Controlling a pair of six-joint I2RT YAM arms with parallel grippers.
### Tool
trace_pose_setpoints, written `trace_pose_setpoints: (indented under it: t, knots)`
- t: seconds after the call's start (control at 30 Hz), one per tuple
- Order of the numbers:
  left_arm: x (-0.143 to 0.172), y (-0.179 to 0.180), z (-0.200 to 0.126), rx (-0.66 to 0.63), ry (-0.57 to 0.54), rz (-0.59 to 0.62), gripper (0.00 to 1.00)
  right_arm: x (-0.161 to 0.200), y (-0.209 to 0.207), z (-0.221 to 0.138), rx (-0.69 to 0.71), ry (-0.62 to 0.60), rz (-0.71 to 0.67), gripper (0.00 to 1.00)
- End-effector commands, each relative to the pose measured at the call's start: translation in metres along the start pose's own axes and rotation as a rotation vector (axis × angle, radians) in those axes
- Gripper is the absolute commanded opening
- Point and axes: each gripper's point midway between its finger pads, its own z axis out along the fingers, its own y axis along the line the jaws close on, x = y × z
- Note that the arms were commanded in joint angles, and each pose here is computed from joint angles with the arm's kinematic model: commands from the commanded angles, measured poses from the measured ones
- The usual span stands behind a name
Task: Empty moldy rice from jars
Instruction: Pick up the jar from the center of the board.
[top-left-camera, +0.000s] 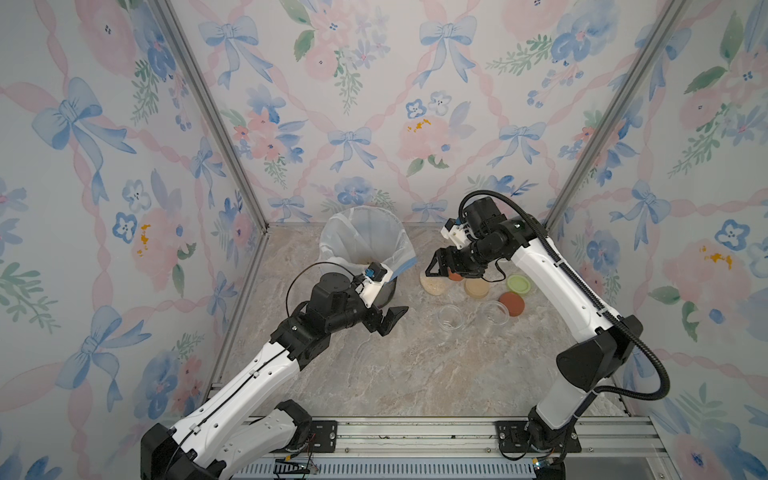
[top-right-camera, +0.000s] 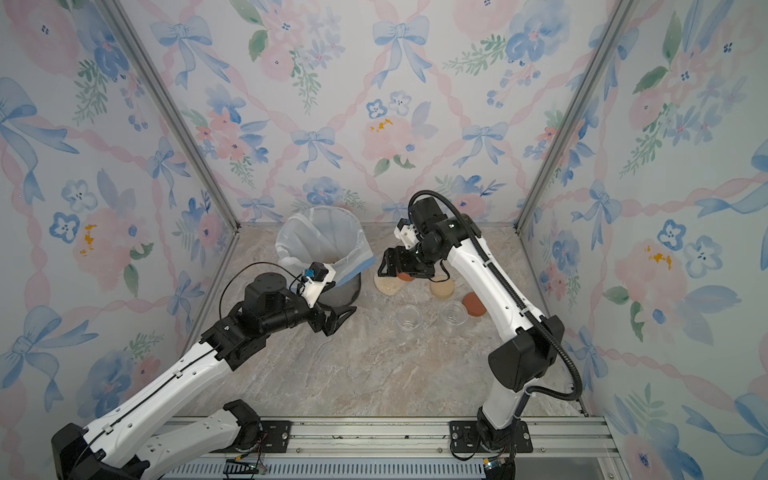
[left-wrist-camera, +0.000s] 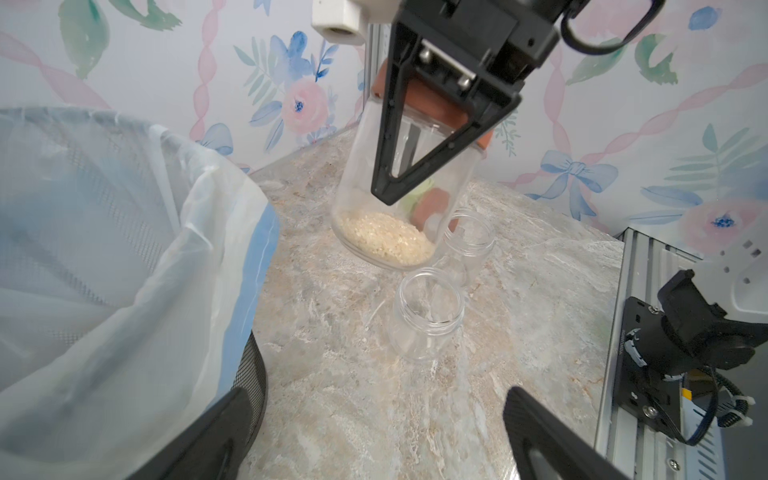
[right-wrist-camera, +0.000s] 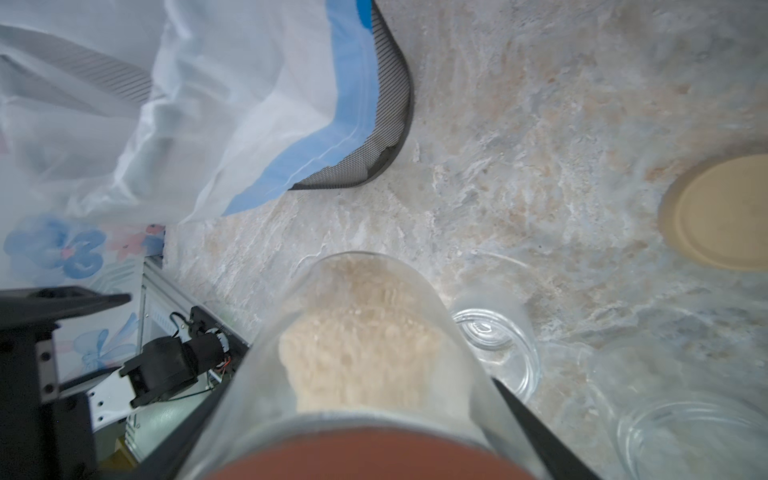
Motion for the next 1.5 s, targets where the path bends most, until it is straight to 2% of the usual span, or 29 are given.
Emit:
trace_pose_setpoints:
  t: [0.0, 0.17, 0.43, 0.7, 0.83, 0.9, 1.07, 1.23, 1.27, 1.33, 1.37, 1.43, 1.47]
  knots:
    - [-0.015, -0.012, 0.005, 0.043, -0.073, 0.085, 0.98, 0.011, 0.029, -0.01, -0.139, 0.009, -0.031, 0.0]
    - [-0.021, -0.02, 0.016, 0.072, -0.094, 0.101, 0.98, 0.025, 0.056, -0.021, -0.236, 0.008, -0.077, 0.0]
    - [-0.026, -0.03, 0.035, 0.117, -0.088, 0.112, 0.98, 0.039, 0.098, -0.016, -0.358, 0.023, -0.132, 0.0]
    - [-0.026, -0.03, 0.042, 0.112, -0.092, 0.109, 0.98, 0.052, 0.118, -0.006, -0.419, 0.061, -0.16, 0.0]
    - [-0.027, -0.031, 0.043, 0.12, -0.11, 0.085, 0.93, 0.051, 0.122, -0.005, -0.445, 0.064, -0.155, 0.0]
    - [-0.028, -0.03, 0.044, 0.118, -0.125, 0.071, 0.89, 0.051, 0.122, -0.004, -0.45, 0.06, -0.152, 0.0]
    - [-0.029, -0.031, 0.046, 0.126, -0.145, 0.04, 0.67, 0.05, 0.123, -0.002, -0.457, 0.06, -0.146, 0.0]
    - [-0.04, -0.029, 0.043, 0.117, -0.195, 0.009, 0.06, 0.046, 0.12, 0.0, -0.442, 0.054, -0.143, 0.03]
    - [-0.042, -0.028, 0.043, 0.111, -0.203, 0.006, 0.01, 0.044, 0.119, 0.0, -0.44, 0.052, -0.137, 0.06]
    - [-0.047, -0.027, 0.04, 0.101, -0.226, 0.004, 0.0, 0.039, 0.115, -0.001, -0.435, 0.039, -0.128, 0.17]
    - [-0.05, -0.027, 0.039, 0.101, -0.235, 0.007, 0.0, 0.037, 0.113, -0.001, -0.432, 0.033, -0.125, 0.27]
    - [-0.054, -0.027, 0.037, 0.1, -0.247, 0.011, 0.0, 0.032, 0.111, -0.005, -0.428, 0.018, -0.125, 0.42]
    - [-0.056, -0.027, 0.036, 0.1, -0.252, 0.014, 0.0, 0.028, 0.108, -0.006, -0.42, 0.009, -0.121, 0.56]
